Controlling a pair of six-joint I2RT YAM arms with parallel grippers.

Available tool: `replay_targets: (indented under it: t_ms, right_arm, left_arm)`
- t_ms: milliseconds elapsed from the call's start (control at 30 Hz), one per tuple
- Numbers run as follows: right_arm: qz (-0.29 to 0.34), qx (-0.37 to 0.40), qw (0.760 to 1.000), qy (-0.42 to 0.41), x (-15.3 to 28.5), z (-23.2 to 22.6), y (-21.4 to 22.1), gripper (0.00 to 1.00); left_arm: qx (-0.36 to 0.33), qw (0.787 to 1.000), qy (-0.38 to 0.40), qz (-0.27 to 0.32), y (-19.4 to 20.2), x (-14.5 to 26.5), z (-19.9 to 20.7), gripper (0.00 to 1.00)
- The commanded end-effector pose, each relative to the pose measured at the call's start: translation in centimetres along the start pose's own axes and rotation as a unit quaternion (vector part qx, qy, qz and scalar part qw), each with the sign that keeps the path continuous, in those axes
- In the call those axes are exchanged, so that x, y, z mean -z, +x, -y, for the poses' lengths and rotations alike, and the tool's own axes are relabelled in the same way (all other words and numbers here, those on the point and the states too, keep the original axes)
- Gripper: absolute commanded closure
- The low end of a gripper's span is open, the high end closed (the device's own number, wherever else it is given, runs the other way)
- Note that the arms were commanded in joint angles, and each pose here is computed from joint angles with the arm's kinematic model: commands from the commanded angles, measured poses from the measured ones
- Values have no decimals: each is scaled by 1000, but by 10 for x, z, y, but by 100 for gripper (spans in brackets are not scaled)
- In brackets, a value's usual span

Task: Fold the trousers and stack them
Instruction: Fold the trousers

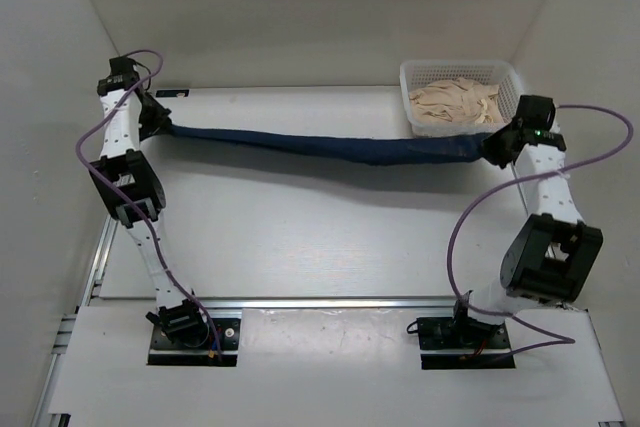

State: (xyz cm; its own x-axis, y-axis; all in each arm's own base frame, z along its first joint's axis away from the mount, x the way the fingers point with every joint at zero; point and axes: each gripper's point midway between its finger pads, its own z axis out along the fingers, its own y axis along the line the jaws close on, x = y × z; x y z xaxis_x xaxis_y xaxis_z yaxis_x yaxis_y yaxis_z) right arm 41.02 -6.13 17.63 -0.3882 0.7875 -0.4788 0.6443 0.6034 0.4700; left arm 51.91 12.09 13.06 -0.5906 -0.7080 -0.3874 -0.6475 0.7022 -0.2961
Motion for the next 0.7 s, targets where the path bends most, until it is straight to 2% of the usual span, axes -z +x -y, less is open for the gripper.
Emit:
replay_targets:
  t_ms: [0, 33, 67, 100, 133, 167, 200, 400, 467, 500, 533, 600, 633, 667]
  right_arm:
    - [10, 15, 994, 105, 21, 72, 19, 100]
    - [7, 5, 993, 121, 25, 84, 29, 99]
    - [2, -2, 990, 140, 34, 105, 46, 73]
    - [3, -6, 990, 143, 38, 115, 51, 48]
    - [1, -5, 988, 155, 44, 125, 60, 27]
    - [11, -13, 989, 147, 53, 127, 64, 3]
    - [21, -13, 990, 138, 59, 124, 61, 0]
    - [49, 11, 993, 104, 90, 99, 35, 0]
    - [45, 18, 996, 82, 94, 90, 36, 0]
    - [52, 25, 996, 70, 100, 85, 32, 0]
    - [55, 29, 996, 61, 104, 83, 32, 1]
    - [52, 38, 997, 49, 108, 79, 34, 3]
    - [50, 44, 997, 41, 109, 75, 33, 3]
    - [50, 49, 997, 41, 110, 76, 33, 4]
  left_arm:
    - [11, 998, -50, 39, -13, 26, -51, 90]
    - [16, 997, -67, 32, -6, 24, -64, 90]
    - [16, 995, -95, 29, 1, 23, -77, 90]
    - [21, 992, -121, 10, 18, 21, -97, 84]
    - [36, 990, -138, -2, 28, 22, -108, 62]
    - [45, 988, -145, -10, 35, 23, -116, 23]
    - [51, 989, -138, -21, 47, 26, -121, 0]
    - [29, 991, -132, 9, 36, 59, -117, 1]
    - [29, 990, -138, 14, 35, 65, -119, 8]
    - [25, 990, -136, 14, 38, 67, -115, 19]
    - [24, 989, -143, 12, 41, 63, -120, 22]
    - [29, 990, -141, 17, 39, 54, -119, 22]
    - [24, 990, -136, 10, 41, 48, -114, 12]
    - [24, 989, -144, -5, 42, 30, -117, 8]
